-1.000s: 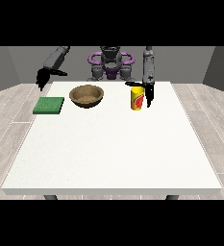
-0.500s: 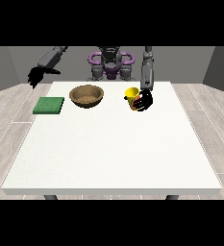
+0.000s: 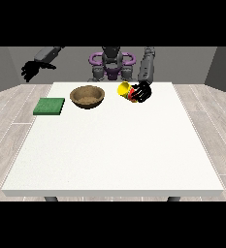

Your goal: Pick the cup and pour the ball into the bowl, then pick the bowl and place it on the pad

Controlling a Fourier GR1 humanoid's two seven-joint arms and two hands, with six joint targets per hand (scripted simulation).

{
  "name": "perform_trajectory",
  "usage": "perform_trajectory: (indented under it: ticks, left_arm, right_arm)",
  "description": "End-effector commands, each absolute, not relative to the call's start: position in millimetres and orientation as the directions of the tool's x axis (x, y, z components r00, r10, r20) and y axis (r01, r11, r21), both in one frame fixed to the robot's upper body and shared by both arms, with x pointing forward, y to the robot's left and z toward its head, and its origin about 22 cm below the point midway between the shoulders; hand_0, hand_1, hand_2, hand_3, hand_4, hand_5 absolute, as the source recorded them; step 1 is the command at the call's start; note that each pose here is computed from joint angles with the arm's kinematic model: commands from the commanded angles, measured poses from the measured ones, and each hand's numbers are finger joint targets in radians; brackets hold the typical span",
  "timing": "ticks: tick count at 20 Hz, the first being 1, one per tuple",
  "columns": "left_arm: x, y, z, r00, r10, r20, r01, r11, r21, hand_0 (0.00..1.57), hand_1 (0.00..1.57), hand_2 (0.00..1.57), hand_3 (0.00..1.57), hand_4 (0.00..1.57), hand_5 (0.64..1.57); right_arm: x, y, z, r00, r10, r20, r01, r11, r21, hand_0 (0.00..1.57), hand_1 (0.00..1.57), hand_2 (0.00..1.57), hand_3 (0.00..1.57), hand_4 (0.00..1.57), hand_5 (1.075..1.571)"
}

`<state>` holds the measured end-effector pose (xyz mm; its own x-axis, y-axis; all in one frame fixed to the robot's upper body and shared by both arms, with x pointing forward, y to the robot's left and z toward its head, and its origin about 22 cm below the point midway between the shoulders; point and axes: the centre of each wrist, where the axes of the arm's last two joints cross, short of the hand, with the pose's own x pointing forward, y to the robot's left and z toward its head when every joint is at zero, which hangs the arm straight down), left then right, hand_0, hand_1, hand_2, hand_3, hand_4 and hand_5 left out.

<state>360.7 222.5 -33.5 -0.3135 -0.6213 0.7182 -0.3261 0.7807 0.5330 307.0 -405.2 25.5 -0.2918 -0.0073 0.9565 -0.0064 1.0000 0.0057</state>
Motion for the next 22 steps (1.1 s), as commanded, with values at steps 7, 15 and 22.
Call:
perform_trajectory:
  ticks: [7,15,22]
  left_arm:
    - [354.2,146.9,-31.8,-0.274,-0.814,0.512,-0.184,0.566,0.803,1.37,1.37,1.57,1.57,1.14,1.566]
    - [359.7,119.2,-0.8,-0.279,-0.864,0.419,-0.184,0.476,0.860,1.35,1.35,1.57,1.57,1.05,1.569]
    - [361.1,65.0,30.5,-0.368,-0.906,0.208,-0.266,0.317,0.910,0.94,0.94,1.57,1.57,0.91,1.571]
  right_arm:
    - [263.9,-430.3,-36.6,-0.048,0.006,0.999,0.133,0.991,0.000,0.00,0.00,0.00,0.00,0.00,1.558]
    - [247.7,-448.8,-46.7,-0.080,-0.017,0.997,0.161,0.987,0.029,0.00,0.00,0.00,0.00,0.00,1.553]
    - [258.7,-455.2,-39.2,-0.120,-0.007,0.993,0.154,0.988,0.026,0.00,0.00,0.00,0.00,0.00,1.547]
